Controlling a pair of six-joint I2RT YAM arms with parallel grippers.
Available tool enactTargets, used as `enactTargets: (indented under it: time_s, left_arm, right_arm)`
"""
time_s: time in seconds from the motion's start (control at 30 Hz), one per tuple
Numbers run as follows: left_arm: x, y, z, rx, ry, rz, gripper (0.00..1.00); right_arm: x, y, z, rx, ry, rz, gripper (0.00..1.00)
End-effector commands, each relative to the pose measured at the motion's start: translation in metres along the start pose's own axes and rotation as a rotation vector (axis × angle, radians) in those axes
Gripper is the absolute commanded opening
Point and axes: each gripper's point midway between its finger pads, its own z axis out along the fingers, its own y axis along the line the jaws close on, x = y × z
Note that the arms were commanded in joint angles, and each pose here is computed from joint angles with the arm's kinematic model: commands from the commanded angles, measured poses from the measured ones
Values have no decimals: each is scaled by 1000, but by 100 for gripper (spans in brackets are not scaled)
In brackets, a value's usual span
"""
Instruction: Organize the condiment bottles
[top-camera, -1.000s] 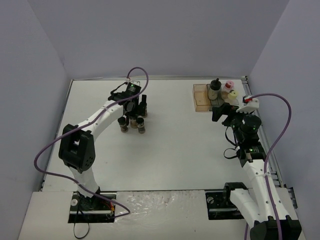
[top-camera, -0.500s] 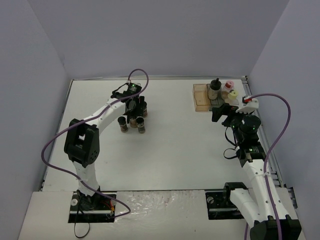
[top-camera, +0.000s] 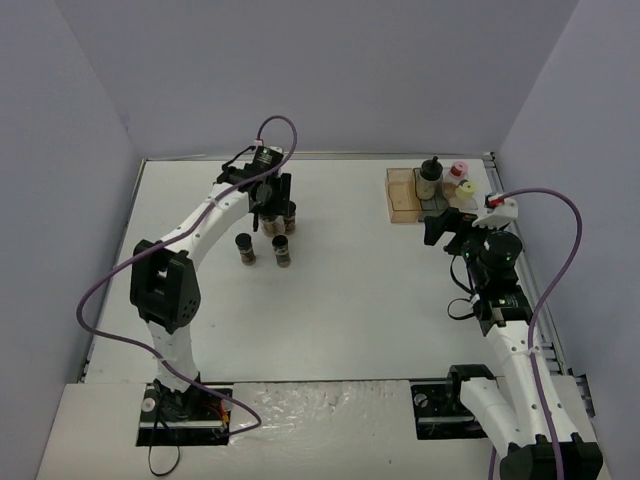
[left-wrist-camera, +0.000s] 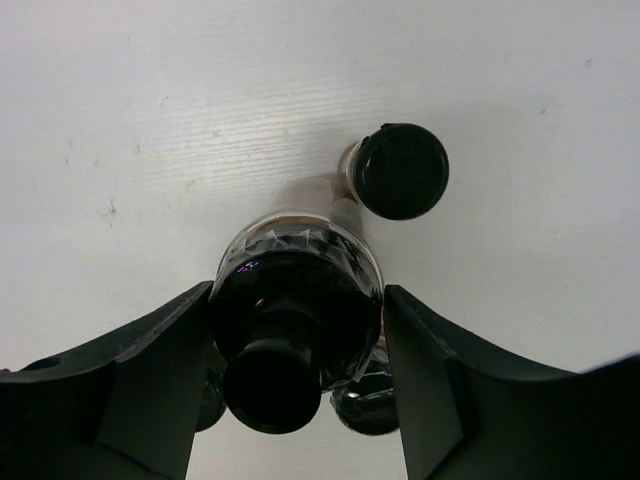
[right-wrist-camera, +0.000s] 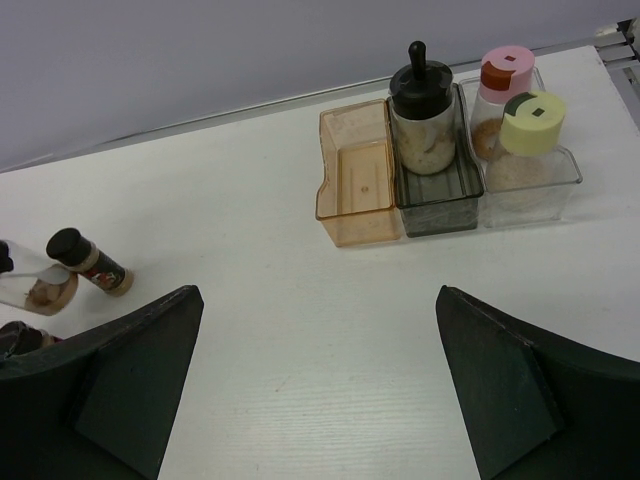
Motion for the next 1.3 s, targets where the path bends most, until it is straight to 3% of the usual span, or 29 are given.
enactTargets:
  time_s: [0.0, 0.23, 0.37, 0.77, 1.0, 1.17, 1.27]
  left_arm:
    - [-56, -29, -89, 115, -204, 56, 12]
    - [-37, -106, -125, 241, -208, 235, 12]
    - [-22, -132, -125, 258, -174, 291, 12]
    - [12, -202, -81, 358, -116, 380, 12]
    - [32, -218, -48, 364, -96, 409, 17]
    - [44, -215, -34, 346, -69, 422, 33]
    - [40, -216, -38, 355, -93, 415, 62]
  right_arm:
    - [-33, 12, -5, -33, -98, -10, 100]
    - [-40, 15, -13, -37, -101, -6, 100]
    - [-40, 16, -19, -39, -102, -6, 100]
    - [-29, 12, -28, -22, -78, -3, 100]
    - [-20, 10, -28, -21, -57, -11, 100]
    - [-18, 9, -27, -22, -52, -15, 100]
    - [-17, 9, -27, -24, -51, -15, 100]
